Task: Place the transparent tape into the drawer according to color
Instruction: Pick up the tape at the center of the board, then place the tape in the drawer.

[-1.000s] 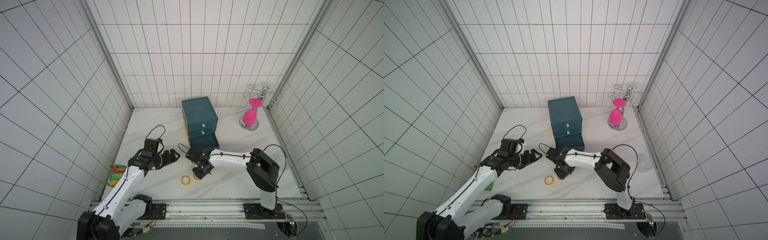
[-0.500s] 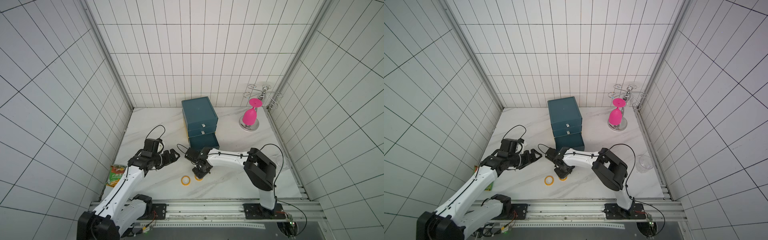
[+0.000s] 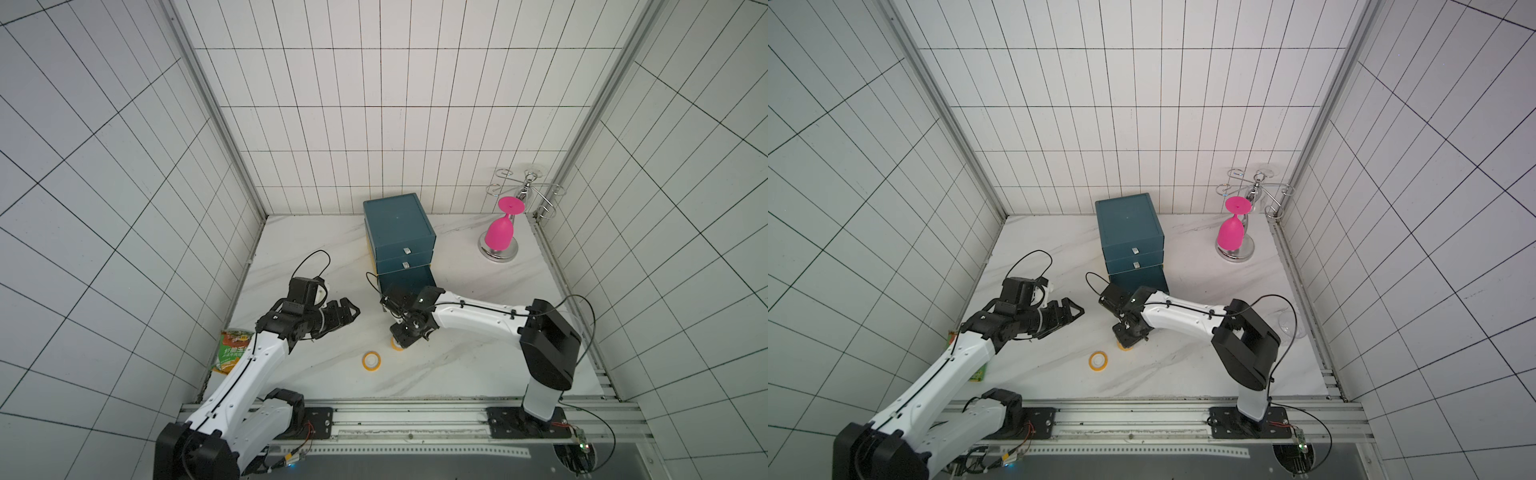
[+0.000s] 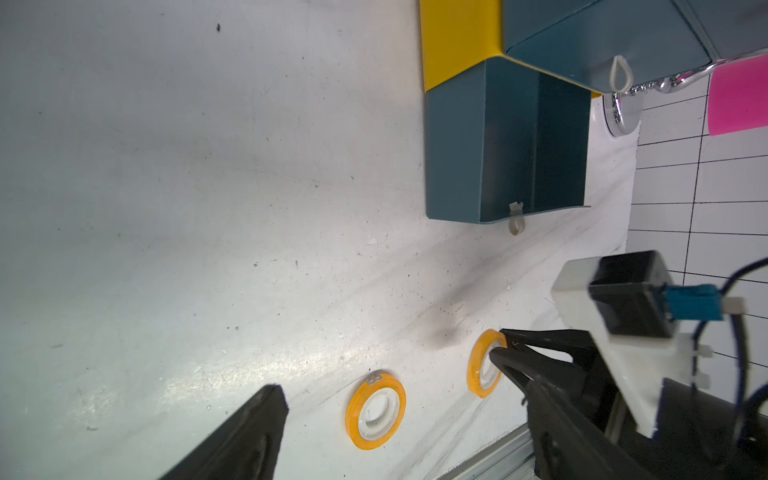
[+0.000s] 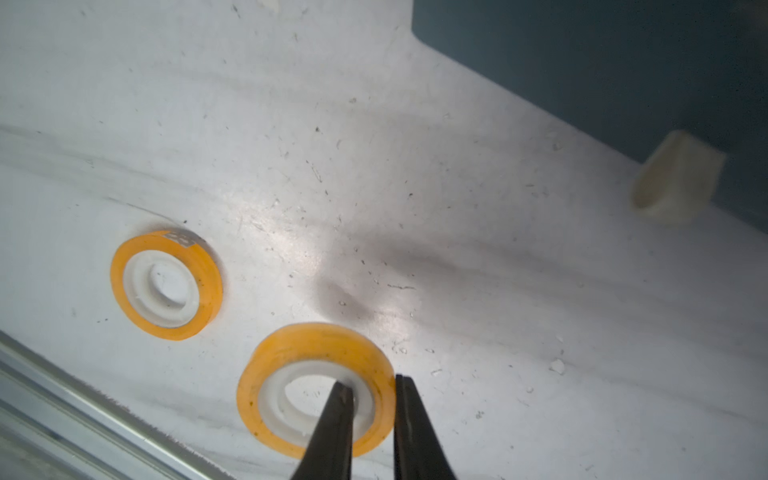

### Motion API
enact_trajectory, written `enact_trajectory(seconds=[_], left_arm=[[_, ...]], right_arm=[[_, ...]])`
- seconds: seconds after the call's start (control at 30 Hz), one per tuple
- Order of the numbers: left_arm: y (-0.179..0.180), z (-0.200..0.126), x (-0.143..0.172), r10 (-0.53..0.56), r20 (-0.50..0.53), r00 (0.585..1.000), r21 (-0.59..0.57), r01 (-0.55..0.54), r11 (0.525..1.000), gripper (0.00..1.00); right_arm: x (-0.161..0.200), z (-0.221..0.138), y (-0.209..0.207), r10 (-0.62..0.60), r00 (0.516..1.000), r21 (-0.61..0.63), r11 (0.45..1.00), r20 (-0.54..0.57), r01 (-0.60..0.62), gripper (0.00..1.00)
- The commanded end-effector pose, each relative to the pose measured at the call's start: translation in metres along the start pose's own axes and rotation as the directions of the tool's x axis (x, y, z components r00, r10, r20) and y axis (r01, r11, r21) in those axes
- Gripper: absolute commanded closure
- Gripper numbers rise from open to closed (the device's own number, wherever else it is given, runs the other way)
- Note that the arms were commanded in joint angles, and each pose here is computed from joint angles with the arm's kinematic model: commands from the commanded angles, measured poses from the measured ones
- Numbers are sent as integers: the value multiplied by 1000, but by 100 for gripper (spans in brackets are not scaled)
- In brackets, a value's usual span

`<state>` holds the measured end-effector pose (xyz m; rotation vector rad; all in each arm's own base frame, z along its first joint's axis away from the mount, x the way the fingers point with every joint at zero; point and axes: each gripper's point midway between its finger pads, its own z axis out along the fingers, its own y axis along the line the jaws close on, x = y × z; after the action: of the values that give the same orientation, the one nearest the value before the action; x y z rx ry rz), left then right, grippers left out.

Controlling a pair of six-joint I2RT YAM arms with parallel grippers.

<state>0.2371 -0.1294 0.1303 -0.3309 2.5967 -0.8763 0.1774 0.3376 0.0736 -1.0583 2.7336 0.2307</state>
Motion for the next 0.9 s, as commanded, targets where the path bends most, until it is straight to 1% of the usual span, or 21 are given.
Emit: enact_trajectory(seconds=[0.0,0.23,0.3,0.53,0.63,0.87], left_arm=[[1,2,-1,9,9,1000,1,-9,1000,6],[0,10,6,33,-18,999,-19,-33,999,7],[0,13,9,44,-30,999,-28,-44,999,6],[-2,22,17,64,-60,996,-45,-67,997,7],[0,25,22,75,-75,994,-59,-80,995,7],[3,32,31,90,-105,990,-84,-99,992,6]], right_arm=[[0,-12,-12,52,998,-1,999,25,-52,100],[-20,-38,-41,132,984,5,991,122,-133,100],[-32,-42,-50,164,972,-7,986,167,-165,100],[-58,-52,-84,242,936,1,968,255,-251,100],[-68,-52,-100,275,920,6,958,280,-288,100],[-86,-38,-129,349,884,-7,931,311,-364,100]])
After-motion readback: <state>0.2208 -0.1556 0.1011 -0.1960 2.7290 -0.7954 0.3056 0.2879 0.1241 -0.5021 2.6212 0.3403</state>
